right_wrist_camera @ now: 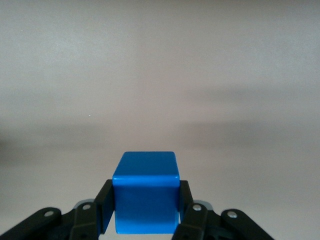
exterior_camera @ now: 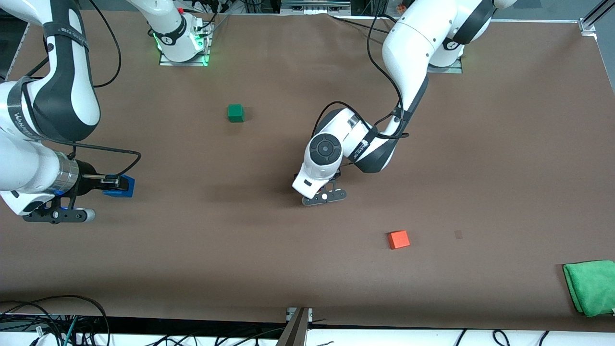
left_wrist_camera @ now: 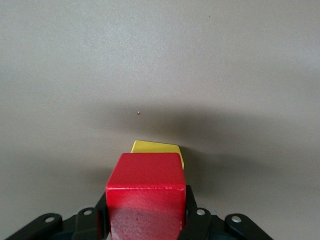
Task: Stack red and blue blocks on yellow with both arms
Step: 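Release red on yellow, raise the left gripper while the right gripper carries blue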
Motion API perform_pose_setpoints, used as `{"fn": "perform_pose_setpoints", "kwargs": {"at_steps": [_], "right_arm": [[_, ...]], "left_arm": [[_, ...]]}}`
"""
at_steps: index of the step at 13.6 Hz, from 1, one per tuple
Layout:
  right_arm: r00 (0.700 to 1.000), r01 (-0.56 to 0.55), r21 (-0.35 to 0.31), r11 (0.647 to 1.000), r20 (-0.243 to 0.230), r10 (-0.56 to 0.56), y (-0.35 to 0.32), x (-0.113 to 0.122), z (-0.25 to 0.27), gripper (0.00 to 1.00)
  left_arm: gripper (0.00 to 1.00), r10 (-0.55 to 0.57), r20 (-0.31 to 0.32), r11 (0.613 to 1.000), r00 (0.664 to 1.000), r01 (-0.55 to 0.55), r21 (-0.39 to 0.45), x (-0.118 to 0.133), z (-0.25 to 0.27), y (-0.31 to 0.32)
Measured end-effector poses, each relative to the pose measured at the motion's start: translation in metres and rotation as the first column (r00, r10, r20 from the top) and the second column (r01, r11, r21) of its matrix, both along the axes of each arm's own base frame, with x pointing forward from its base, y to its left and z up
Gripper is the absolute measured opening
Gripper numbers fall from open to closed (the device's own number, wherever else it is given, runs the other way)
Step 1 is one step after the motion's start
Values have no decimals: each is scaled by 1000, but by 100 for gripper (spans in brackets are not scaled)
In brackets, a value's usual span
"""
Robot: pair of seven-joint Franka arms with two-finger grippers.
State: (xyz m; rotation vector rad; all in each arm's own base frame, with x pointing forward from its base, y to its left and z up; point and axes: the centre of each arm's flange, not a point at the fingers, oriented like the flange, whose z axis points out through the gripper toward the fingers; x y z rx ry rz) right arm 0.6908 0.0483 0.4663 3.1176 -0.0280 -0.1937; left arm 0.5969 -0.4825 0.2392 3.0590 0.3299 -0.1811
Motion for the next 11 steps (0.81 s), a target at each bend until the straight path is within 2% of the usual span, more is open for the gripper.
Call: {"fn": "perform_pose_setpoints", "kwargs": {"at_steps": [1, 4, 6, 8, 11], "right_arm": [[1000, 0, 0, 1000, 0, 0, 0, 0, 0, 55], [1000, 0, 0, 1000, 0, 0, 0, 0, 0, 55], [1000, 0, 0, 1000, 0, 0, 0, 0, 0, 55], [1000, 0, 0, 1000, -1, 0, 0, 0, 0, 55], [1000, -1, 0, 1000, -1, 1, 1, 0, 0, 55]], "left_arm": [[61, 0, 0, 1000, 1000, 0, 0, -1, 0, -1], [89, -12, -1, 1000, 1000, 12, -1, -8, 0, -10], [100, -9, 3, 1000, 1000, 9, -3, -9, 2, -12], [100, 3, 27, 1000, 1000, -3, -17, 0, 18, -9], [100, 52, 78, 998, 996, -49, -46, 27, 72, 19]]}}
